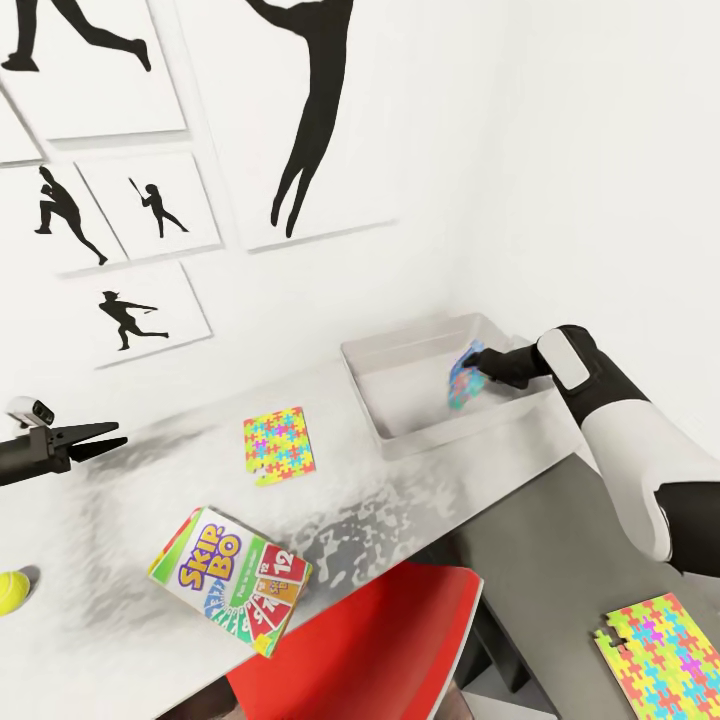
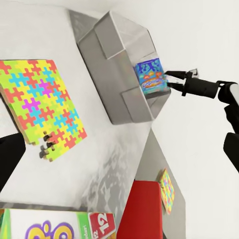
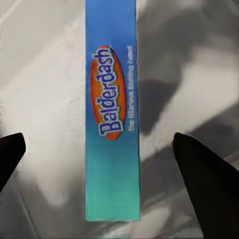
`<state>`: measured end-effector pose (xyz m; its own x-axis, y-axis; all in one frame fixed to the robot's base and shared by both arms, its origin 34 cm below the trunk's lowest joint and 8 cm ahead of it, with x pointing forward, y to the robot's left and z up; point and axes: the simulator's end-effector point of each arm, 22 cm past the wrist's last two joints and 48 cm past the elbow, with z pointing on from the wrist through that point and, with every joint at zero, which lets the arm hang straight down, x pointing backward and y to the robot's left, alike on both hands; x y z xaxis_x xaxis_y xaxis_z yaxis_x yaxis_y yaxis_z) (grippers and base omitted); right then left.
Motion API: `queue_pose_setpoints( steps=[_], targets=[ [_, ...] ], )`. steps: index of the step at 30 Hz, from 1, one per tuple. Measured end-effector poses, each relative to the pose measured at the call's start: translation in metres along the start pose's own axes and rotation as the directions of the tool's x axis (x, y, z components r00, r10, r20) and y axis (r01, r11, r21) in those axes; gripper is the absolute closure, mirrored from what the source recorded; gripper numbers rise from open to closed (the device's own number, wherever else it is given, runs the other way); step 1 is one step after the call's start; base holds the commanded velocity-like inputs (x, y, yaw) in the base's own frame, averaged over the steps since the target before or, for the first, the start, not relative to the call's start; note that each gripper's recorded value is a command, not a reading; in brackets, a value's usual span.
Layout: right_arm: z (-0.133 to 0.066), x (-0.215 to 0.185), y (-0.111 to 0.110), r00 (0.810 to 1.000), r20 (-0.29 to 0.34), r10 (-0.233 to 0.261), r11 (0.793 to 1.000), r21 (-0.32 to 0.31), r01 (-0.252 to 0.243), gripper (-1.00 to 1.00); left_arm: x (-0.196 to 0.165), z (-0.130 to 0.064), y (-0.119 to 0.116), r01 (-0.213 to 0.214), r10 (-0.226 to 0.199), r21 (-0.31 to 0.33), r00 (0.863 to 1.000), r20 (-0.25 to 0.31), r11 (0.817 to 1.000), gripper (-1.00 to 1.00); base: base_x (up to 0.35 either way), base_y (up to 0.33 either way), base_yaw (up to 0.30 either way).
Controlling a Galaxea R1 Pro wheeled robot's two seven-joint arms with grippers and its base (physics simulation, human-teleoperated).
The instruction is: Put all the toys in the child's room - the three board games (two on the bed and one on the table), the two jigsaw puzzles on the table, and the tennis ball on the table - inside the toy box on the table in the child's room.
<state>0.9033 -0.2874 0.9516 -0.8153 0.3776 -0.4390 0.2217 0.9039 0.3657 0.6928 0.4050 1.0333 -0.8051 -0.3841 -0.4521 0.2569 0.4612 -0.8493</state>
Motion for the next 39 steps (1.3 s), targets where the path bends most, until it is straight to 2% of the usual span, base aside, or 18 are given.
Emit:
queue_pose_setpoints(
  steps=[14, 22, 39],
  targets=[
    [-0.002, -0.004, 0.000, 1.000, 0.009, -0.003, 1.000, 0.003, 0.003, -1.00, 0.000, 0.000, 0.000, 0.000, 0.000, -0.001, 1.000, 0.000, 1.000, -1.00, 0.000, 0.000, 0.000],
    [-0.003, -0.007, -0.006, 1.000, 0.013, -0.005, 0.999, 0.040, 0.004, -1.00, 0.000, 0.000, 0.000, -0.001, 0.001, -0.001, 1.000, 0.000, 1.000, -1.00, 0.000, 0.000, 0.000],
    [-0.020, -0.032, 0.021, 0.997, 0.065, -0.036, 0.999, 0.009, 0.035, -1.00, 0.000, 0.000, 0.000, -0.001, 0.001, -0.001, 1.000, -0.001, 1.000, -1.00, 0.000, 0.000, 0.000]
  ],
)
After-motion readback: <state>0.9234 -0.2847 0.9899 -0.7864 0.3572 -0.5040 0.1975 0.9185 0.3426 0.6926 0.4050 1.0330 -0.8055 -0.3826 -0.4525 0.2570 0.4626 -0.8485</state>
